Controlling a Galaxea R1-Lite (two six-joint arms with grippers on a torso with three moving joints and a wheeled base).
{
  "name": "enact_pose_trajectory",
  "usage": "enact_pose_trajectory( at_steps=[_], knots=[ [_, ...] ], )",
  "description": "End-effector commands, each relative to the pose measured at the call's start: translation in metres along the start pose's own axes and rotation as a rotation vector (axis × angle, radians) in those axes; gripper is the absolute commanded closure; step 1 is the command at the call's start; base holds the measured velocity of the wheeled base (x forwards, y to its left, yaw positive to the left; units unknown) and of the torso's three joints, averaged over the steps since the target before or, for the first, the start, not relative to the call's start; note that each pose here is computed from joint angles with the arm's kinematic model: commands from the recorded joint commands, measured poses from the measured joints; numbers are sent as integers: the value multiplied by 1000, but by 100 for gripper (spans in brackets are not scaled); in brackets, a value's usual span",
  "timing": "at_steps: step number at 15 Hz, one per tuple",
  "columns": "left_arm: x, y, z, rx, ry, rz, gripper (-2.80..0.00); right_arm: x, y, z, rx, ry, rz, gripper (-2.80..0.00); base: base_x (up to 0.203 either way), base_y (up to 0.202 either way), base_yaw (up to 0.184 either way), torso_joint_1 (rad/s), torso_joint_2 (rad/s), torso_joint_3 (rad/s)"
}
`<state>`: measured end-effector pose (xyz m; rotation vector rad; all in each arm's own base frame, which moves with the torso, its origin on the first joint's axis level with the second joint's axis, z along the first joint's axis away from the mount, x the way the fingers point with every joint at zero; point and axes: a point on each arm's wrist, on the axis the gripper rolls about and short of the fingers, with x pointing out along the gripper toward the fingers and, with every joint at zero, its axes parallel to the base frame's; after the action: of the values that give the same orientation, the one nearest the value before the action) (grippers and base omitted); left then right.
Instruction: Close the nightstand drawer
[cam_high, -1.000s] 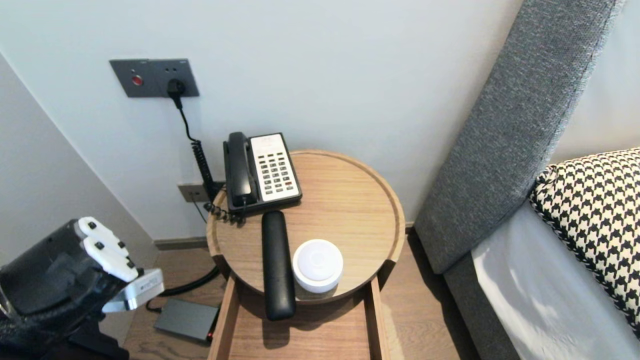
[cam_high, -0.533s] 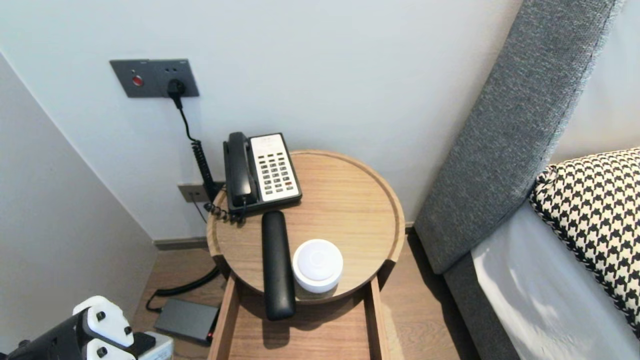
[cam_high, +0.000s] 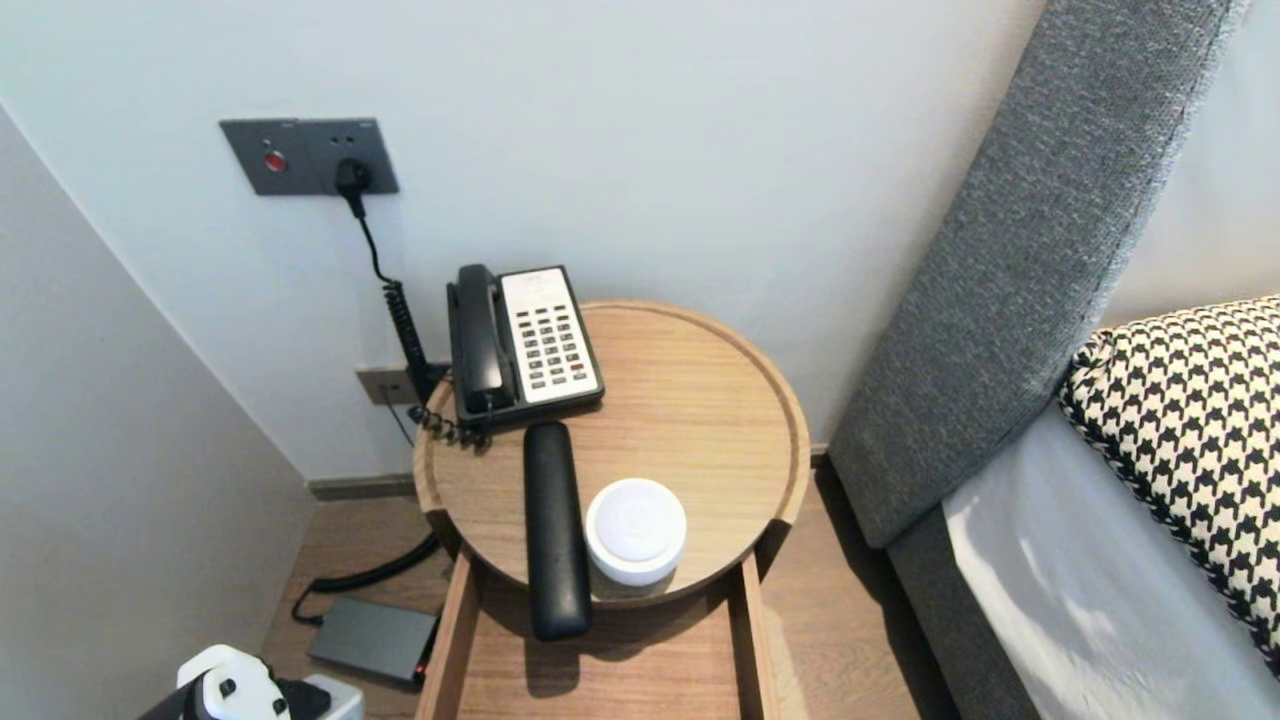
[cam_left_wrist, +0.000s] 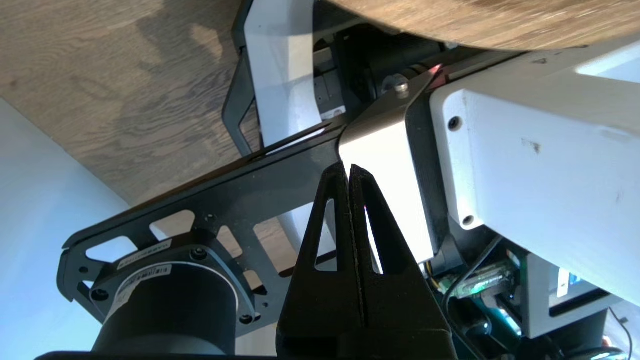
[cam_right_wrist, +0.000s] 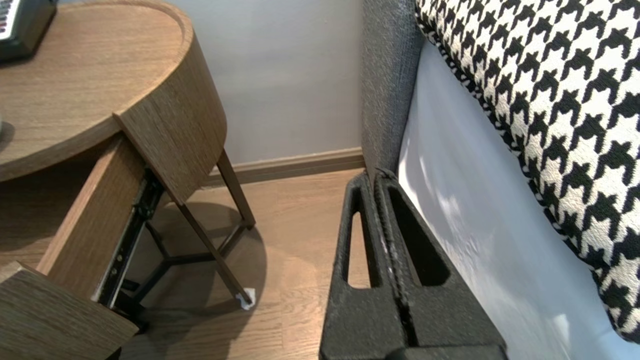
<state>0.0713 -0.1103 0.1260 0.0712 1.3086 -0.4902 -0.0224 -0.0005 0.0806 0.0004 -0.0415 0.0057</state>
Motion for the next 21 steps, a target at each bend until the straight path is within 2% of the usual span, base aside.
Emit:
enact_pose_trajectory(
  at_steps=[1,6,9,12,18,21],
  knots=[
    [7,-2,4,-12,6,8,0,2,0,-7,0,26,0,0,0,0,0,0,0,0],
    [20,-7,13,-19,-12,0,0,2,0,-7,0,26,0,0,0,0,0,0,0,0],
    [30,-9,19,-27,-34,50,0,2,0,-7,0,26,0,0,0,0,0,0,0,0],
    [33,-9,20,-19,-57,56,0,2,0,-7,0,26,0,0,0,0,0,0,0,0],
    [37,0,38,-109,-120,56,0,2,0,-7,0,26,0,0,0,0,0,0,0,0],
    [37,-1,42,-116,-149,41,0,2,0,-7,0,26,0,0,0,0,0,0,0,0]
  ],
)
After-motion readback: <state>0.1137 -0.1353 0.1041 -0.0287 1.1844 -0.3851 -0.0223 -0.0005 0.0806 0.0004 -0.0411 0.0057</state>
